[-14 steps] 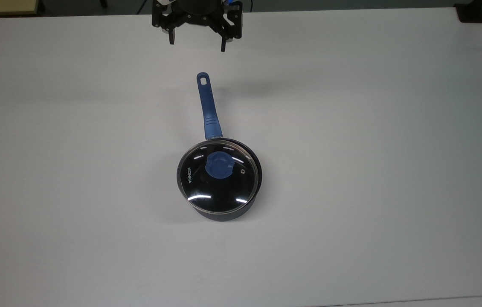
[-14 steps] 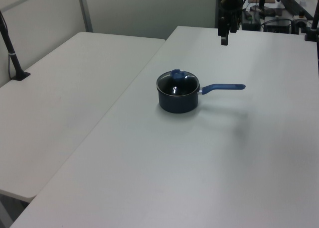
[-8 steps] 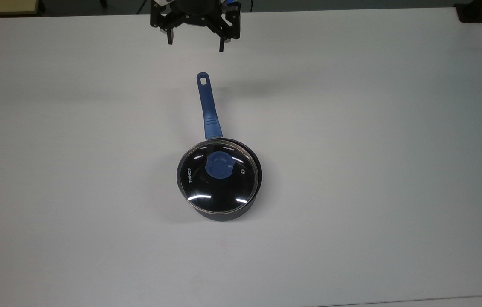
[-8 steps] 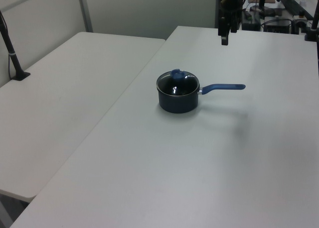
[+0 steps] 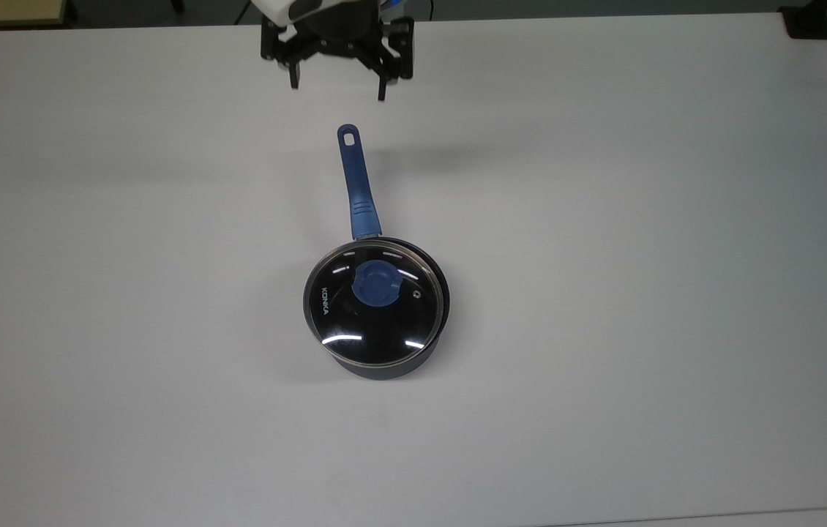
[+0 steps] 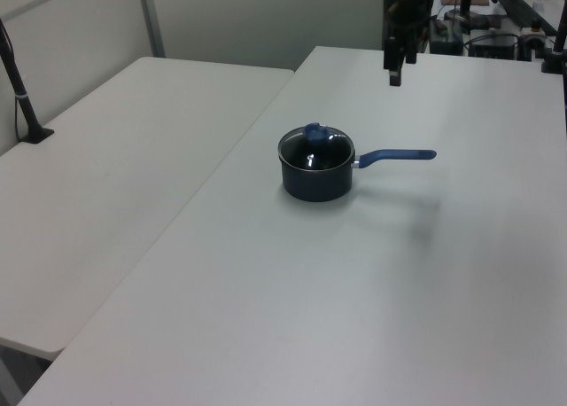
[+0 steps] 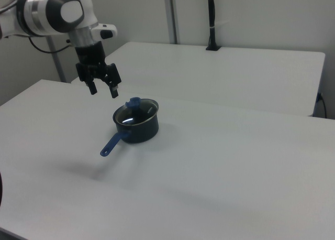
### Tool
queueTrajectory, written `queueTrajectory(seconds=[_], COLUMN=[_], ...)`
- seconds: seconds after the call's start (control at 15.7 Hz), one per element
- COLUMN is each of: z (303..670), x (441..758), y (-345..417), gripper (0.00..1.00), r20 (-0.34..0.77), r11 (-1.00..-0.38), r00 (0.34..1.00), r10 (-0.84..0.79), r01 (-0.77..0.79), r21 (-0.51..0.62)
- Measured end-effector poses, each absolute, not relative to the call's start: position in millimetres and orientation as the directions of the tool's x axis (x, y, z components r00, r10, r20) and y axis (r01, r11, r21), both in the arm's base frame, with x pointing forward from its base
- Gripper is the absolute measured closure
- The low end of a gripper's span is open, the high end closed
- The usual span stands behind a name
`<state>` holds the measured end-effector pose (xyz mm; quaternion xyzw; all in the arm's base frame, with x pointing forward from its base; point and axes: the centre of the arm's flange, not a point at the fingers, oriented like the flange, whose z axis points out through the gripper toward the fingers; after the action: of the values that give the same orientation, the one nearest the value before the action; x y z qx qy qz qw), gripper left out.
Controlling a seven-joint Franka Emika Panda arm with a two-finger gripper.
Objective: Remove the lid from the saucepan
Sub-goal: 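Lower the open gripper down onto the blue lid knob, then close the gripper around the blue knob of the glass lid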
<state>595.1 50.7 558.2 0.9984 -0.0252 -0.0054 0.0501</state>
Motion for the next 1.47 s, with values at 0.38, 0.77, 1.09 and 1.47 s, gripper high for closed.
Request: queueTrajectory(seconds=[0.38,0.77,1.09,1.47], z=[517,462,435,423], x=[638,686,706,711], y=[60,78,80,85], gripper=[0.0,0.0,0.0,0.07], r20=[0.09,0.228,0.299,0.317], r11=[-0.996,-0.999,-0.999,-0.998], r00=[0.996,0.974,0.954,0.948], r10=[-0.024,0.009,-0.015,-0.021], r01=[-0.032,-0.003,-0.026,-0.04], r21=[0.081,0.052,0.031,0.053])
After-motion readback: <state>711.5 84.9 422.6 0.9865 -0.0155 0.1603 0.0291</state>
